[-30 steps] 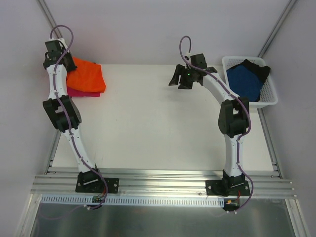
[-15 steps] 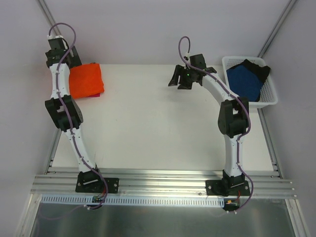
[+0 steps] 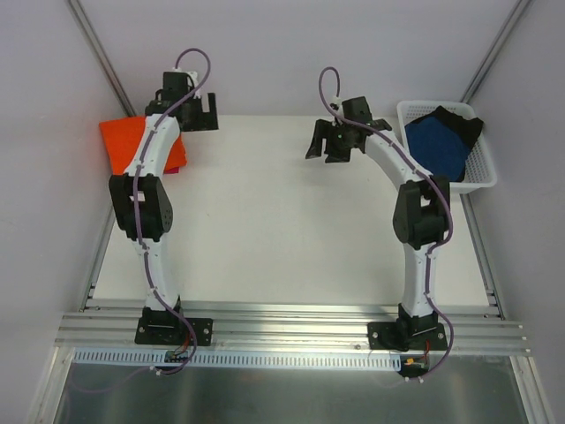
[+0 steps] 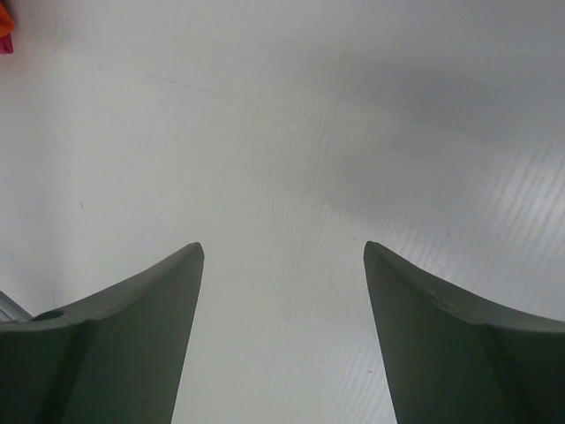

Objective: Fold and stack the t-shirts
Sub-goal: Neatly place the folded tshirt to the corner

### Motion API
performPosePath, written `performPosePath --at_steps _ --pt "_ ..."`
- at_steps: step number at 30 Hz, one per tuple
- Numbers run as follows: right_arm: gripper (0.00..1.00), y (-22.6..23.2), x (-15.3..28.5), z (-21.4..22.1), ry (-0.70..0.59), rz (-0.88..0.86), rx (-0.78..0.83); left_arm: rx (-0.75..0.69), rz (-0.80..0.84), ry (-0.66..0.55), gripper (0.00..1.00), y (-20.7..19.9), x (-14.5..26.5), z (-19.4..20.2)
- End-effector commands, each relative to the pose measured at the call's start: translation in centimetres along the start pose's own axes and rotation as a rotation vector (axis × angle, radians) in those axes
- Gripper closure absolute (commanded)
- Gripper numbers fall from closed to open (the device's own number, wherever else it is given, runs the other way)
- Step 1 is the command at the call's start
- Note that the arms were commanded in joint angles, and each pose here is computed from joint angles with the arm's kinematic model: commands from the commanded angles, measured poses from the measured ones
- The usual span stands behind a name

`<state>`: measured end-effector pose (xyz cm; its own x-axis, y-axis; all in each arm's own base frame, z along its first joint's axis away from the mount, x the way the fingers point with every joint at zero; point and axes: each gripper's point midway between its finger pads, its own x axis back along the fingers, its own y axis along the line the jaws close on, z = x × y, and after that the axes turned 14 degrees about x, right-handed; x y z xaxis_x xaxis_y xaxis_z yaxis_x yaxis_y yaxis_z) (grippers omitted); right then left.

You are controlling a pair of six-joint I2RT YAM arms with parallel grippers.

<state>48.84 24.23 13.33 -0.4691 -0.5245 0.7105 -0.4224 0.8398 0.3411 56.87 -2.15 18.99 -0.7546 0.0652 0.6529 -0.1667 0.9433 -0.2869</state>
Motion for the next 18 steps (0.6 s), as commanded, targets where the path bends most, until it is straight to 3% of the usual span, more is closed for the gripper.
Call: performPosePath --at_steps 1,4,8,13,14,15,18 --pt "0.22 -0.8 8.3 -5.4 -0.148 0.043 0.102 0.017 0.247 0.078 0.01 -9.1 5.5 2.7" --pt "0.19 -4.2 12.8 -6.2 -0.186 0.178 0.09 -0.041 0.314 0.077 0.01 -13.2 8.0 4.0" --pt "0.19 -7.2 18.6 -4.4 -0.139 0.383 0.093 -0.164 0.256 -0.023 0.01 -14.2 10.4 3.1" --pt "0.11 -10.9 22.9 0.4 0.041 0.674 0.087 -0.182 0.09 -0.186 0.01 -11.6 12.5 0.0" --pt "0.11 -10.7 24.8 -0.5 -0.036 0.716 0.099 -0.171 0.071 -0.212 0.01 -11.2 13.4 -0.5" --pt "0.11 -11.3 24.0 1.6 0.007 0.726 0.098 -0.153 0.059 -0.221 0.01 -11.0 13.5 -0.6" --pt "0.09 -10.9 25.7 1.1 -0.058 0.781 0.118 -0.099 0.052 -0.229 0.01 -10.7 14.3 -0.3"
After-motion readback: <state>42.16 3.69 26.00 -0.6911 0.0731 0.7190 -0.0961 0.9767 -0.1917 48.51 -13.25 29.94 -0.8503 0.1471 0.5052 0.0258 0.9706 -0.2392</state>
